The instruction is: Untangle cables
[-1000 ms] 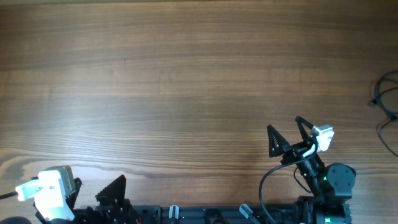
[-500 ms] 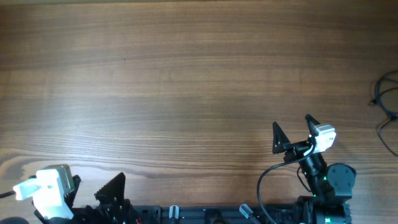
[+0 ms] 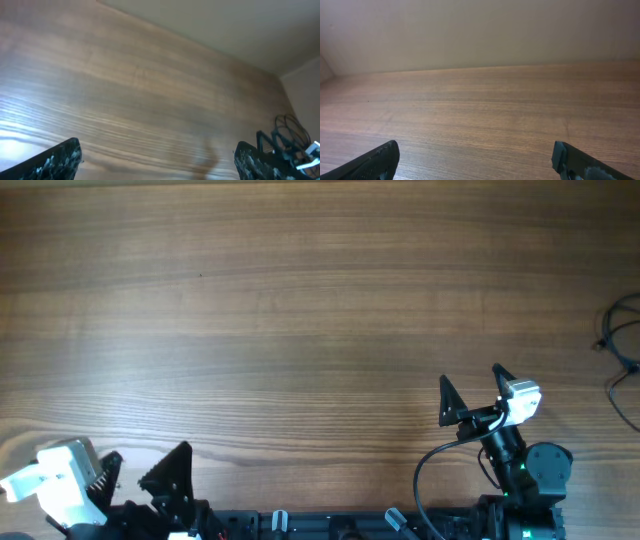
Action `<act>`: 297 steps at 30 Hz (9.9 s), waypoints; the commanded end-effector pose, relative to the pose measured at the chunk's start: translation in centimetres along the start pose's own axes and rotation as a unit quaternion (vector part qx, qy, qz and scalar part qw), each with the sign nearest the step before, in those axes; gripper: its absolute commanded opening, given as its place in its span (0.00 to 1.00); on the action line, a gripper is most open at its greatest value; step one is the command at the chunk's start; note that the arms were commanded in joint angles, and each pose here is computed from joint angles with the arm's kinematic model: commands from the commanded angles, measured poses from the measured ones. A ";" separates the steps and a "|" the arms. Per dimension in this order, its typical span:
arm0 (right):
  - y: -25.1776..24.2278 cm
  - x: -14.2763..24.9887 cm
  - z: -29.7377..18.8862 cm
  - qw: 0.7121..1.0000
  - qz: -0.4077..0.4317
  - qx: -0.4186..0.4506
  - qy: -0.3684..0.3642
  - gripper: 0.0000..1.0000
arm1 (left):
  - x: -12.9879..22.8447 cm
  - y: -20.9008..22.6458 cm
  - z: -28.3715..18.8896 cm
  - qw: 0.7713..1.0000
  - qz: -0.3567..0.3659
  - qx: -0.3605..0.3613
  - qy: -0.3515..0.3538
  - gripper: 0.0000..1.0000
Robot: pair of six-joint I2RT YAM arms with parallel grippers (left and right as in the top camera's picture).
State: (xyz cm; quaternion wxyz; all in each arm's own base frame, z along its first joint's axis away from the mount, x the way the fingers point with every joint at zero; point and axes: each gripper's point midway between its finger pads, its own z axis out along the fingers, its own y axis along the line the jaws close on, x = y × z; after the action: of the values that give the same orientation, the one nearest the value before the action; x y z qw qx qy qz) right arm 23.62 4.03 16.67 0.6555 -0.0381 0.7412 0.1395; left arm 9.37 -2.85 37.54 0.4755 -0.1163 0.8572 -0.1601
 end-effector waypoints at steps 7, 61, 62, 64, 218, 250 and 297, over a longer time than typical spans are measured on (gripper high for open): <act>0.0 -0.4 -0.1 1.000 -0.012 0.002 -0.009 1.00 | 0.1 0.5 -0.1 1.000 0.015 -0.012 -0.003 1.00; 0.0 -0.4 -0.1 1.000 -0.012 0.002 -0.009 1.00 | 7.1 12.4 22.8 0.962 -0.058 -0.024 -0.264 1.00; 0.0 -0.4 -0.1 1.000 -0.013 0.002 -0.009 1.00 | 7.3 12.2 22.9 0.965 -0.043 -0.022 -0.257 1.00; 0.0 -0.4 -0.1 1.000 -0.013 0.002 -0.009 1.00 | 7.6 11.6 23.1 0.969 -0.012 -0.012 -0.248 1.00; -0.6 -0.5 -0.1 0.988 -0.150 0.023 -0.008 1.00 | 7.7 11.4 23.2 0.970 -0.012 -0.006 -0.243 1.00; -0.7 -0.5 -0.1 0.988 -0.149 0.023 -0.008 1.00 | 7.7 11.4 23.2 0.970 -0.012 -0.006 -0.244 1.00; -0.7 -0.5 -0.1 0.988 -0.150 0.023 -0.008 1.00 | 7.7 11.4 23.2 0.970 -0.012 -0.006 -0.243 1.00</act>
State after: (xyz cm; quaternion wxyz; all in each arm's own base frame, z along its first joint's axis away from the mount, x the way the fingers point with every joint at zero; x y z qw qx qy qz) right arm 23.75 3.48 16.53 0.6676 -0.1316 0.7320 0.0331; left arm 24.62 1.21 15.75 0.6676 -0.1728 0.7126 -0.1294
